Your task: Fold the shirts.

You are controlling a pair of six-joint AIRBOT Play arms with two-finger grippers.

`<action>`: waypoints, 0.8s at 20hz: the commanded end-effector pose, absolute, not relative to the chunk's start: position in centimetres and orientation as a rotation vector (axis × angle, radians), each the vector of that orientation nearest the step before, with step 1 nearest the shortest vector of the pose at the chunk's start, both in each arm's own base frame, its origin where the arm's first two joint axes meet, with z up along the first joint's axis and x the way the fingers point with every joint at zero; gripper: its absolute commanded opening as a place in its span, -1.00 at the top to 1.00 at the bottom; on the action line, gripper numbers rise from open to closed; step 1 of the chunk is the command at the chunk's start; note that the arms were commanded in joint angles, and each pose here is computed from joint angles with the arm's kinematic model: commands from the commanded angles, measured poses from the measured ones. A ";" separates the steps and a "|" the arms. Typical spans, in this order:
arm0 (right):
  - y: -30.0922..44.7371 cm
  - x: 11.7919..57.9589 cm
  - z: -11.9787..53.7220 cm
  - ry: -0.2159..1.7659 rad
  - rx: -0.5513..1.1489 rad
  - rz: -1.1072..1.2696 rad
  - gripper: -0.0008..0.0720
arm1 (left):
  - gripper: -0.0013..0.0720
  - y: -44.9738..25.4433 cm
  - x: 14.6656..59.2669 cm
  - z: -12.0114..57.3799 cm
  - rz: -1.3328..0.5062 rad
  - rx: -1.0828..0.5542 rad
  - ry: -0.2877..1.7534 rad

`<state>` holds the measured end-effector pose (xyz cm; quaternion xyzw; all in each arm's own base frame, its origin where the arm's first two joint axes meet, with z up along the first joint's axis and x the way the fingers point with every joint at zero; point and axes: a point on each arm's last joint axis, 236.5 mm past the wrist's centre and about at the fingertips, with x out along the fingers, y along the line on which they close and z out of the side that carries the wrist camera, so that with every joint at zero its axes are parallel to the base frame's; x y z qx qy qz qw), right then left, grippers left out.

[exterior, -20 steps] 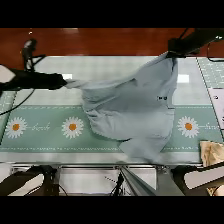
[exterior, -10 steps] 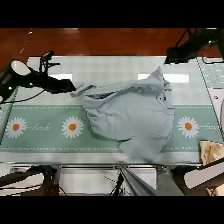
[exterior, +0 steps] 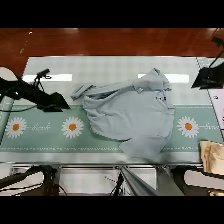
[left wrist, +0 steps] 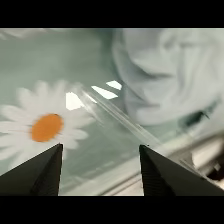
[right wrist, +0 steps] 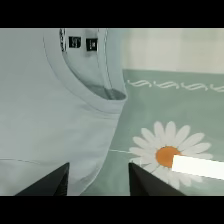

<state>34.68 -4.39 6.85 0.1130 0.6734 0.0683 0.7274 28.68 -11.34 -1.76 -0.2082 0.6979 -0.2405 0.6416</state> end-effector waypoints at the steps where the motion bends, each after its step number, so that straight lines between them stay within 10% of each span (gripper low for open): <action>1: -3.0 31.6 3.5 1.444 0.385 0.173 -0.28 | -0.57 -16.9 25.3 -3.8 -0.693 -0.553 1.600; 13: -3.2 30.8 1.6 1.437 0.341 0.177 -0.28 | -0.69 -21.7 23.5 -10.4 -0.607 -0.477 1.701; 16: -3.1 30.8 1.7 1.435 0.344 0.179 -0.28 | -0.30 -23.0 23.7 -11.6 -0.587 -0.496 1.699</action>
